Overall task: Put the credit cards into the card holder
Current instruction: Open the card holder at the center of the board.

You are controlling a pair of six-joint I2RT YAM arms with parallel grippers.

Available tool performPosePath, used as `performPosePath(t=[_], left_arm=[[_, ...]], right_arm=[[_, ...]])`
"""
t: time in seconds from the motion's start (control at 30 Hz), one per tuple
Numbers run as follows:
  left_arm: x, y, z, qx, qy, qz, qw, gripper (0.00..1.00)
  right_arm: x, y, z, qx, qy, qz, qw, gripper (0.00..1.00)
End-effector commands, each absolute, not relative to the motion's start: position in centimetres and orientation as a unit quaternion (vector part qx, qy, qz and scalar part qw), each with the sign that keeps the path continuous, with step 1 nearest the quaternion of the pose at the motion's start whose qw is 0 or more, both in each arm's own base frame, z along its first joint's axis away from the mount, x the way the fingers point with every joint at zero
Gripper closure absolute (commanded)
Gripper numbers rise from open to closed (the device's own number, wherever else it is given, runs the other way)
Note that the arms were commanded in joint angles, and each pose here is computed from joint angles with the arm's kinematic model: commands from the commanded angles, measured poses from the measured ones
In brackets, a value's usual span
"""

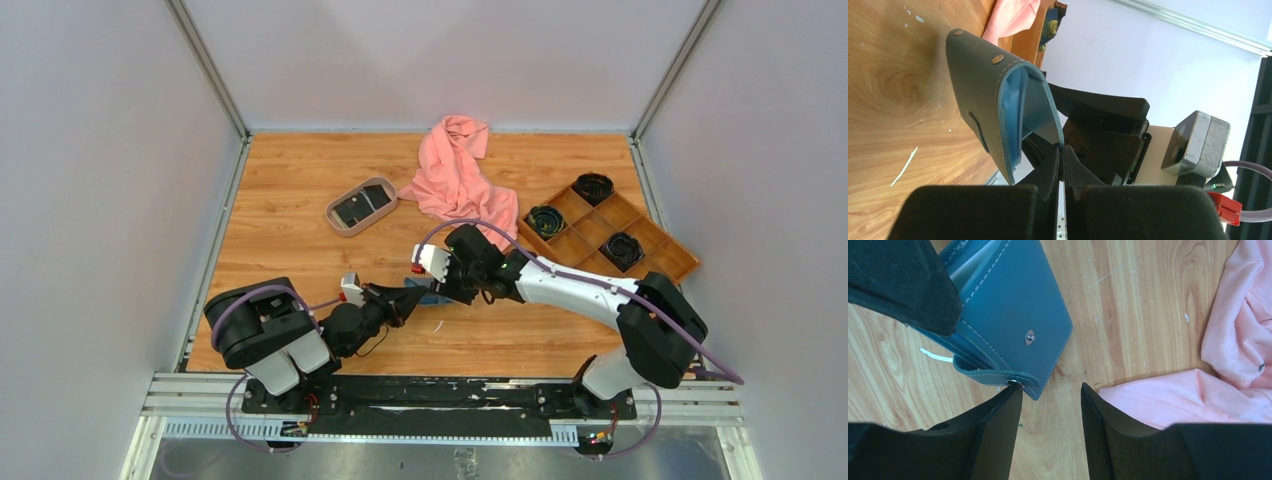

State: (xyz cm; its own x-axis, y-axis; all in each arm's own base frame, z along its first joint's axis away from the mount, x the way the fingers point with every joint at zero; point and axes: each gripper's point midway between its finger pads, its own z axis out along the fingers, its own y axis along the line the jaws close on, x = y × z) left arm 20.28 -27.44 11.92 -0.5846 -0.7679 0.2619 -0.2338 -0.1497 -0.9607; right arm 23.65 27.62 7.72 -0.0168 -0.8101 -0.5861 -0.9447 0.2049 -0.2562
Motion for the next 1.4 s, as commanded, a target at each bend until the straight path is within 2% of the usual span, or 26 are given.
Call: performPosePath(t=[0.0,0.17,0.2,0.23,0.27,0.37,0.4,0.63,0.8,0.9,1.07,1.13,1.2,1.3,1.37], left_arm=[[20.4,-27.8,13.2,-0.404,0.601,-0.657,0.208,1.00],[20.1,-28.1,13.5,-0.399,0.600,-0.662,0.205,1.00],[20.1,-28.3,13.5,-0.398,0.600,-0.663,0.205,1.00],[20.0,-28.4,13.6,-0.398,0.600,-0.663,0.203,1.00],[20.0,-28.4,13.6,-0.398,0.600,-0.664,0.202,1.00],[19.8,-28.4,13.5,-0.397,0.601,-0.664,0.201,1.00],[19.8,-28.3,13.5,-0.398,0.601,-0.663,0.202,1.00],[19.5,-26.9,13.1,-0.398,0.604,-0.653,0.223,1.00],[18.6,-26.2,11.5,-0.379,0.633,-0.634,0.231,0.95],[17.9,-27.0,10.6,-0.347,0.660,-0.628,0.222,0.86],[16.0,-28.1,8.4,-0.259,0.720,-0.611,0.205,0.60],[15.0,-28.1,7.7,-0.212,0.740,-0.606,0.202,0.55],[14.5,-27.7,7.8,-0.164,0.747,-0.605,0.220,0.55],[14.0,-27.4,8.0,-0.085,0.756,-0.592,0.264,0.55],[14.0,-27.5,5.5,-0.030,0.802,-0.533,0.269,0.55]], right_arm=[[22.9,28.3,7.1,-0.620,0.705,0.109,0.326,0.50],[23.3,28.5,6.4,-0.603,0.720,0.102,0.327,0.56],[23.2,28.6,6.4,-0.602,0.722,0.108,0.325,0.62],[23.0,28.8,6.5,-0.600,0.722,0.115,0.325,0.74],[23.0,28.9,6.6,-0.599,0.722,0.118,0.326,0.82],[23.3,28.7,7.3,-0.595,0.720,0.114,0.340,0.98],[23.5,28.6,7.7,-0.592,0.719,0.114,0.345,1.00],[23.7,27.6,10.5,-0.600,0.694,0.139,0.373,1.00],[22.9,27.2,11.2,-0.625,0.672,0.158,0.365,1.00],[22.7,26.9,11.4,-0.646,0.655,0.151,0.362,1.00],[22.6,25.7,11.4,-0.676,0.635,0.135,0.348,1.00],[22.2,25.3,11.8,-0.676,0.634,0.153,0.344,1.00],[21.5,24.9,12.2,-0.680,0.628,0.188,0.329,0.95],[19.8,24.7,12.8,-0.688,0.611,0.233,0.315,0.83],[19.6,24.5,13.4,-0.686,0.607,0.246,0.318,0.76]])
